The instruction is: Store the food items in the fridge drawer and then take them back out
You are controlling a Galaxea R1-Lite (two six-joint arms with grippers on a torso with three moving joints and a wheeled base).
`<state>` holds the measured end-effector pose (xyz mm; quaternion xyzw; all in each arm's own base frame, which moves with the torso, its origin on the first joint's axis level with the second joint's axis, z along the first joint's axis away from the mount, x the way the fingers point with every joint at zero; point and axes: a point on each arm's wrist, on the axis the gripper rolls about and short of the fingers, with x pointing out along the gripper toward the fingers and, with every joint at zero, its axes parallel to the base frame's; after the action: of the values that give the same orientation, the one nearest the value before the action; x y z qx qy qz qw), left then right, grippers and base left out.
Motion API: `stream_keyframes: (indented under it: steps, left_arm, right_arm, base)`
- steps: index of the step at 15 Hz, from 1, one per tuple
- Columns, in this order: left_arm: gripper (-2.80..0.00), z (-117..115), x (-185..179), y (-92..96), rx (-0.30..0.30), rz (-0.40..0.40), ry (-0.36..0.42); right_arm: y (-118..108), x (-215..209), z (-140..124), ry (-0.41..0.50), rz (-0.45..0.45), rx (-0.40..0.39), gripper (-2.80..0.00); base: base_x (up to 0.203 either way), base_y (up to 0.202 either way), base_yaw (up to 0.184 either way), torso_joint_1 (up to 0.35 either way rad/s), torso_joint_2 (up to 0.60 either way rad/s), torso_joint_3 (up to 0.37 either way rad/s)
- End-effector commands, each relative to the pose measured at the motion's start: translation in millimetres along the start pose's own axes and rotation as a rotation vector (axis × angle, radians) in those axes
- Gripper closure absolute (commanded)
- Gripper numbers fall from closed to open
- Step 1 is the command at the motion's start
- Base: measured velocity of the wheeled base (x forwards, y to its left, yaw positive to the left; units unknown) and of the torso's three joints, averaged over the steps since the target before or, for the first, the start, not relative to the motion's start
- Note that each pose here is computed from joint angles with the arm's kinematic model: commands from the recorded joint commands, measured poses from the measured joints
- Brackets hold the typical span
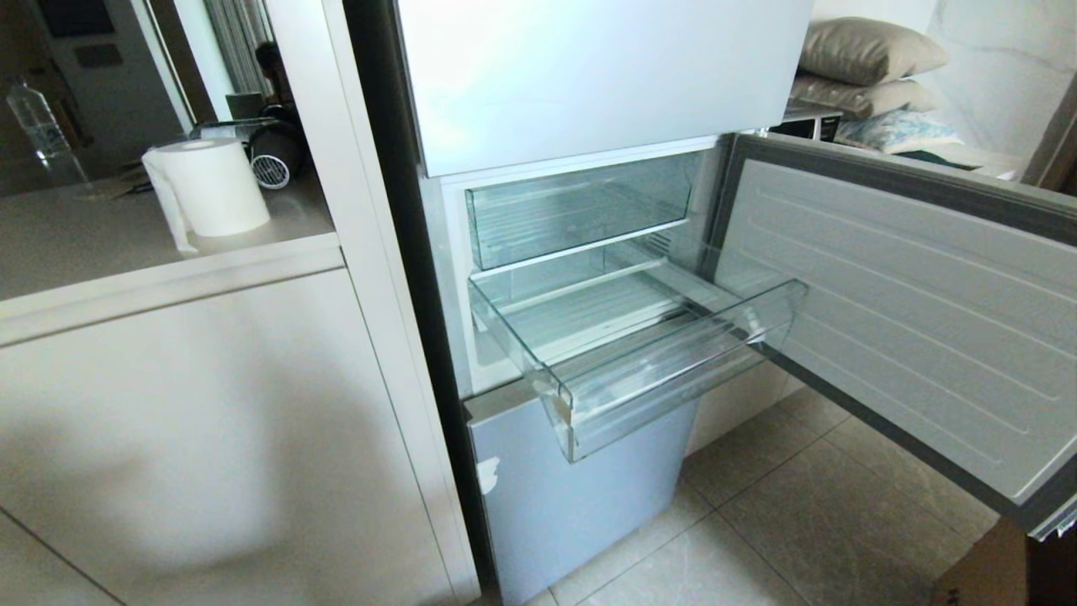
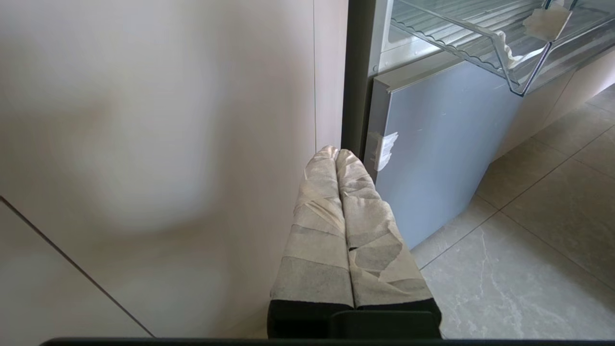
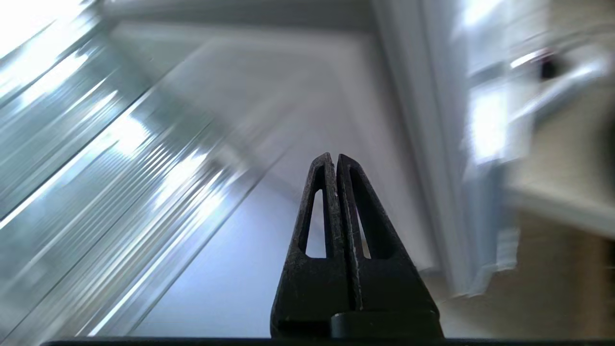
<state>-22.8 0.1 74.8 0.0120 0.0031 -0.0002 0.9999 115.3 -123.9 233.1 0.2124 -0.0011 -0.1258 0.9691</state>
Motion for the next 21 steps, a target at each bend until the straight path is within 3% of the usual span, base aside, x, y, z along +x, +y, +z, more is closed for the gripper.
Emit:
stream_keyframes:
  steps: [1, 3, 5, 10, 15, 21]
  left_arm:
    - [0.00, 0.0, 0.1, 0.0, -0.001, 0.000, 0.002]
    - [0.00, 0.0, 0.1, 0.0, -0.001, 0.000, 0.002]
    - [0.00, 0.0, 0.1, 0.0, 0.000, 0.000, 0.002]
    - [0.00, 0.0, 0.1, 0.0, 0.001, 0.000, 0.002]
    - [0.00, 0.0, 0.1, 0.0, 0.000, 0.000, 0.002]
    - [0.00, 0.0, 0.1, 0.0, 0.000, 0.000, 0.002]
  right_arm:
    - [16.1, 16.1, -16.9, 0.104, 0.125, 0.019, 0.00]
    - [21.7, 46.2, -42.8, 0.264, 0.184, 0.065, 0.00]
    - [29.6, 82.6, -78.6, 0.425, 0.180, 0.083, 0.00]
    - [77.1, 143.7, -157.6, 0.570, 0.189, -0.074, 0.00]
    - [132.5, 206.1, -223.5, 0.585, 0.161, -0.197, 0.00]
    - [185.5, 294.9, -252.0, 0.439, 0.200, -0.194, 0.00]
  base:
    - [0.000, 0.000, 0.000, 0.000, 0.00, 0.000]
    - [0.000, 0.000, 0.000, 0.000, 0.00, 0.000]
    - [0.000, 0.000, 0.000, 0.000, 0.00, 0.000]
    - [0.000, 0.000, 0.000, 0.000, 0.00, 0.000]
    - [0.000, 0.000, 0.000, 0.000, 0.00, 0.000]
    - [0.000, 0.000, 0.000, 0.000, 0.00, 0.000]
